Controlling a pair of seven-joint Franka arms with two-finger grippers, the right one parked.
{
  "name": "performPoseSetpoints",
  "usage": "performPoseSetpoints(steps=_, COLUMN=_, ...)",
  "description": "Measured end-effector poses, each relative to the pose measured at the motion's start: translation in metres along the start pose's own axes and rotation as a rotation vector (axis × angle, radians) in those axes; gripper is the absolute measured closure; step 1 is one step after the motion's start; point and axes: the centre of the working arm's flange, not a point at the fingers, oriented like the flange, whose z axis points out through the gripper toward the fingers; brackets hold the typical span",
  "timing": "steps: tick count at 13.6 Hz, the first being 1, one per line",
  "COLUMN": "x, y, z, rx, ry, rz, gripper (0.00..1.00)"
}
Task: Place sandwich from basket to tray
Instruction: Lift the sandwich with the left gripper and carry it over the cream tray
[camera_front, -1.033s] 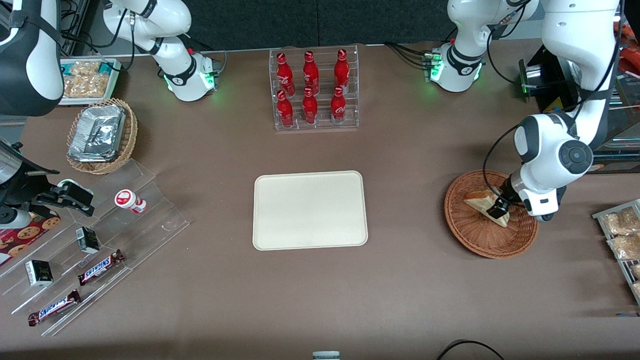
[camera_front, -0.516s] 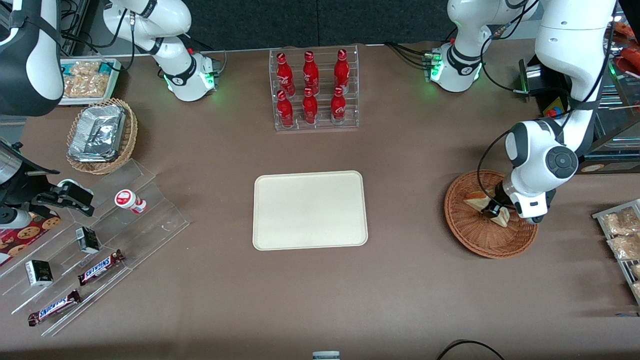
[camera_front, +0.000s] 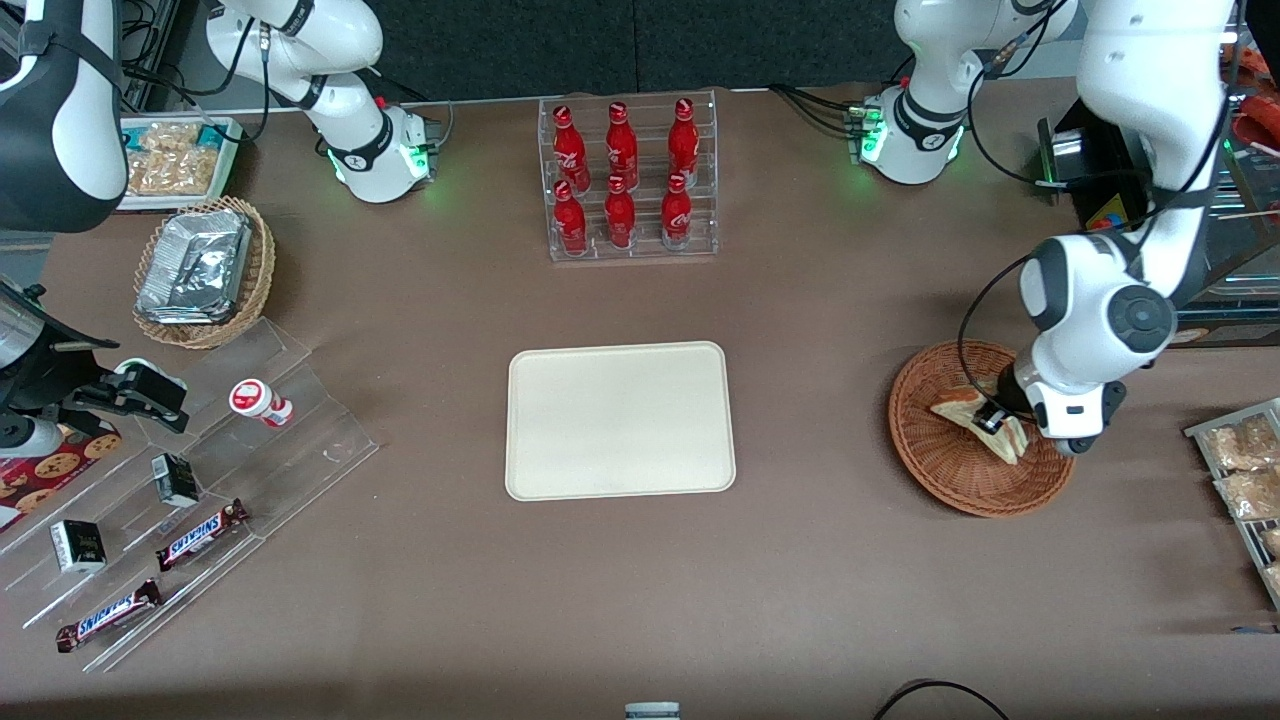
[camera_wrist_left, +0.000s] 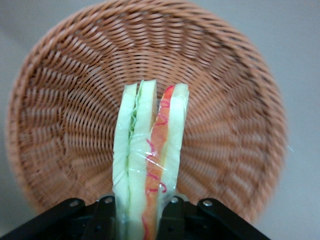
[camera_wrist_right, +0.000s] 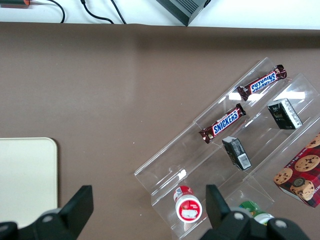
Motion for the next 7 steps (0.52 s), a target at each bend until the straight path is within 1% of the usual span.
performPoseSetpoints(steps=1, x=-0.004, y=0.015, z=-0.033, rx=0.005, ry=-0.021, rz=0.039, gripper=0.81)
performPoseSetpoints(steps=2, x=-0.013, y=0.033, z=-0.067, rx=0.003, ry=-0.031, rz=0.078, gripper=0.82)
performPoseSetpoints(steps=3, x=-0.025, y=0.054, z=-0.097, rx=-0.009, ry=-0.030, rz=0.122, gripper=0.82)
performPoseSetpoints(steps=5, x=-0.061, y=0.096, z=-0.139, rx=-0.056, ry=-0.009, rz=0.214, gripper=0.84)
performPoseSetpoints(steps=7, x=-0.110, y=0.138, z=-0.165, rx=-0.109, ry=0.008, rz=0.320, gripper=0.84)
